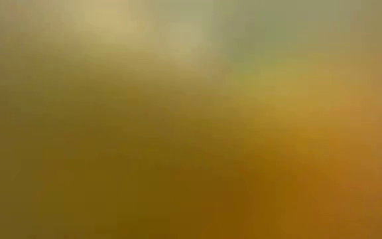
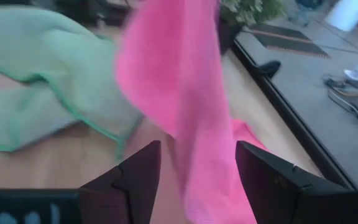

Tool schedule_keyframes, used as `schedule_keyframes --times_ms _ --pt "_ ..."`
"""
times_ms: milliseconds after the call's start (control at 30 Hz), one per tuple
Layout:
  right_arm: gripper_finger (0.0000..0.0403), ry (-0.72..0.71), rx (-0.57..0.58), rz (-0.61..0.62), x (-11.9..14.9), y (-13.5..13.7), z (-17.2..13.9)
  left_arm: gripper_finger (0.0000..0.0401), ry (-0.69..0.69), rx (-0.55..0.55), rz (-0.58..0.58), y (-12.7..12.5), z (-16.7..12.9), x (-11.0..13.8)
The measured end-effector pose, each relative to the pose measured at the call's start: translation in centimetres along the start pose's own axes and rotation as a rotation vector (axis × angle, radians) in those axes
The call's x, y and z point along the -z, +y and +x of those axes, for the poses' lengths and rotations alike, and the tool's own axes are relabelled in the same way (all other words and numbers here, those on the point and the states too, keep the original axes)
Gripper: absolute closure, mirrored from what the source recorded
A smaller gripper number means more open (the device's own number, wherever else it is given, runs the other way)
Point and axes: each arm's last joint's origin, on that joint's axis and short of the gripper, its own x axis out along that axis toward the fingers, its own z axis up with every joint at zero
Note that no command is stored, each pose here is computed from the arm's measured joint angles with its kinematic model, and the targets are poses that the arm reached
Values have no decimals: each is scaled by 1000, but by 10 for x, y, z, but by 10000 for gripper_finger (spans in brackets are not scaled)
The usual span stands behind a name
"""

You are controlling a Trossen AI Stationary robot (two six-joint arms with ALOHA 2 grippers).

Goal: Fold microfiber towels
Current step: Fold the pink microfiber cloth

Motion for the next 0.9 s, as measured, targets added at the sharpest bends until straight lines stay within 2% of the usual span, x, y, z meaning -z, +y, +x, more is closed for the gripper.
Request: schedule_keyframes --times_ms 233,467,700,900 --pt "171 25 11 1 4 -1 9 401 -37 -25 25 -2 -12 2" --pt "171 84 103 -11 6 -5 6 401 -50 -101 7 1 -30 12" --pt "171 191 191 -48 14 -2 4 401 -82 -110 -45 2 -46 22" --pt "171 126 225 54 8 -2 4 401 -82 -109 -46 2 -48 24"
